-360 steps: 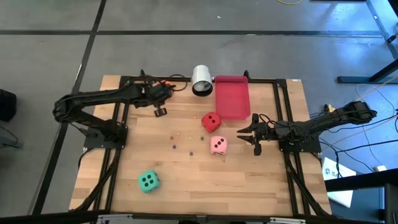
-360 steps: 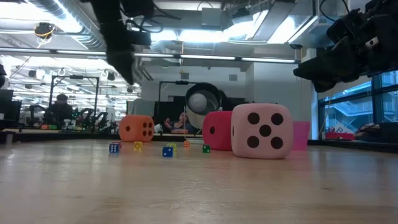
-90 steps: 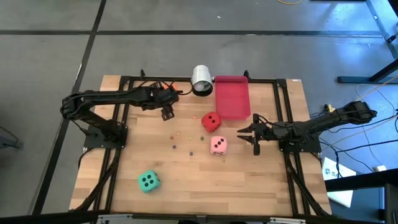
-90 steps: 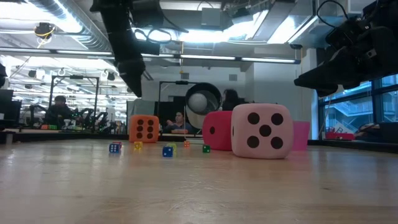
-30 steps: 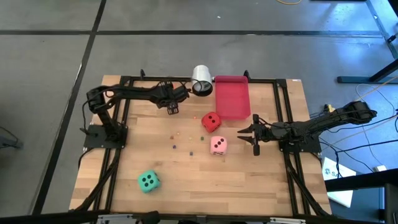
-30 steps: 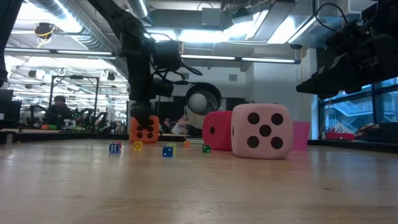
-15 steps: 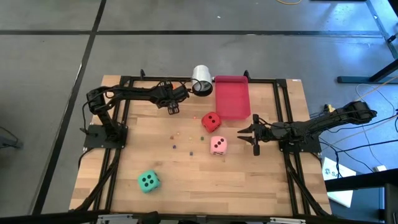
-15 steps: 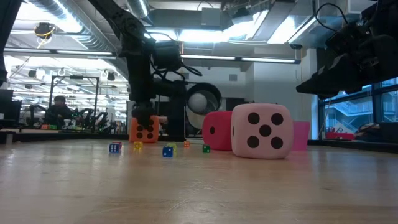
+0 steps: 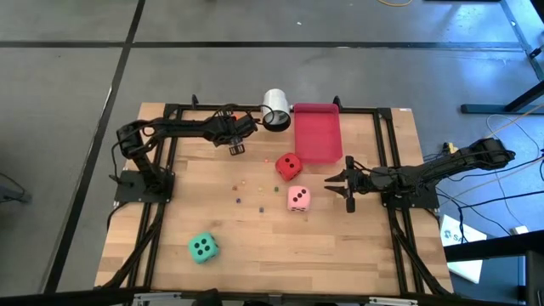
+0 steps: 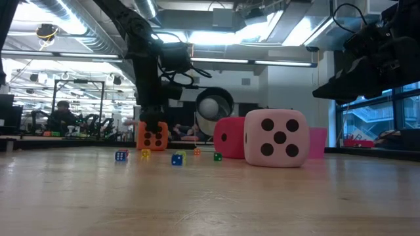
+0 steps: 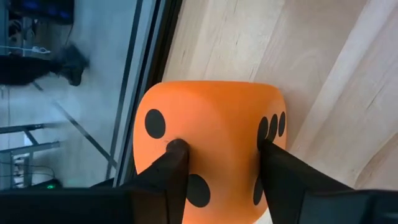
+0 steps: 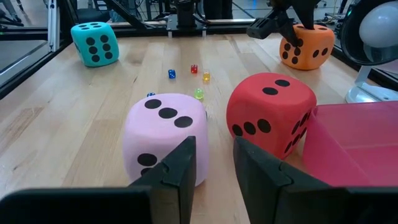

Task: Pick & Place Dice
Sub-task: Put the big orange dice into the red bin

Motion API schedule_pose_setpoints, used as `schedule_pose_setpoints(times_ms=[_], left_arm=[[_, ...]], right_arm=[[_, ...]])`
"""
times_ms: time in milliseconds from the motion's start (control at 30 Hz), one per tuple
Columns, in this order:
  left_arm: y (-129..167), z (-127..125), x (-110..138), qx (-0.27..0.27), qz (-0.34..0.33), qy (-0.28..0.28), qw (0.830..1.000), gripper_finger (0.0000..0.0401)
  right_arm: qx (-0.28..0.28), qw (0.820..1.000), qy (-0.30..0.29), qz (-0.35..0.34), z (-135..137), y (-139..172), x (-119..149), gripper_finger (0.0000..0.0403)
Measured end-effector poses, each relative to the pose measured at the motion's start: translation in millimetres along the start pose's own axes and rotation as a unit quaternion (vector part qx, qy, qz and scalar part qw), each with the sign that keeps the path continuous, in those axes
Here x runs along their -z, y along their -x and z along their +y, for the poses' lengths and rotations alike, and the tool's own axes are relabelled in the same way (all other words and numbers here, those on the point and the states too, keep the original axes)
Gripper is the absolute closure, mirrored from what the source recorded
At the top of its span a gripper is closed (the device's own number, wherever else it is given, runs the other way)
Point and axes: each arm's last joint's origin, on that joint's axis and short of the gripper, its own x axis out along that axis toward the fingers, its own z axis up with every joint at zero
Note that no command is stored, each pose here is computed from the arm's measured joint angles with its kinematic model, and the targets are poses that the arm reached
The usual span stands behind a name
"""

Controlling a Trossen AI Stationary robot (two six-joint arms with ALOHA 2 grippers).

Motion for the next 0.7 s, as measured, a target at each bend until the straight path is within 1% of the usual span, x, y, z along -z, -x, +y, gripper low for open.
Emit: schedule_pose_setpoints(times_ms=[233, 333, 433, 700], left_arm=[[-23, -13, 2, 0.008, 0.038, -0.021, 0.999, 0.0255], [-27, -16, 3, 0.01, 0.045, -0.022, 0.999, 0.0263], [-26, -16, 3, 0.01, 0.045, -0.022, 0.999, 0.0278], [-27, -16, 3, 0.018, 0.043, -0.021, 0.999, 0.0332]], right_arm=[[0.0, 1.0, 0.0, 0.0, 0, 0, 0, 0.0294], [0.0, 1.0, 0.0, 0.0, 0, 0, 0, 0.0294], [0.0, 1.0, 0.0, 0.0, 0, 0, 0, 0.0294], [0.0, 1.0, 0.0, 0.0, 0, 0, 0, 0.0294]])
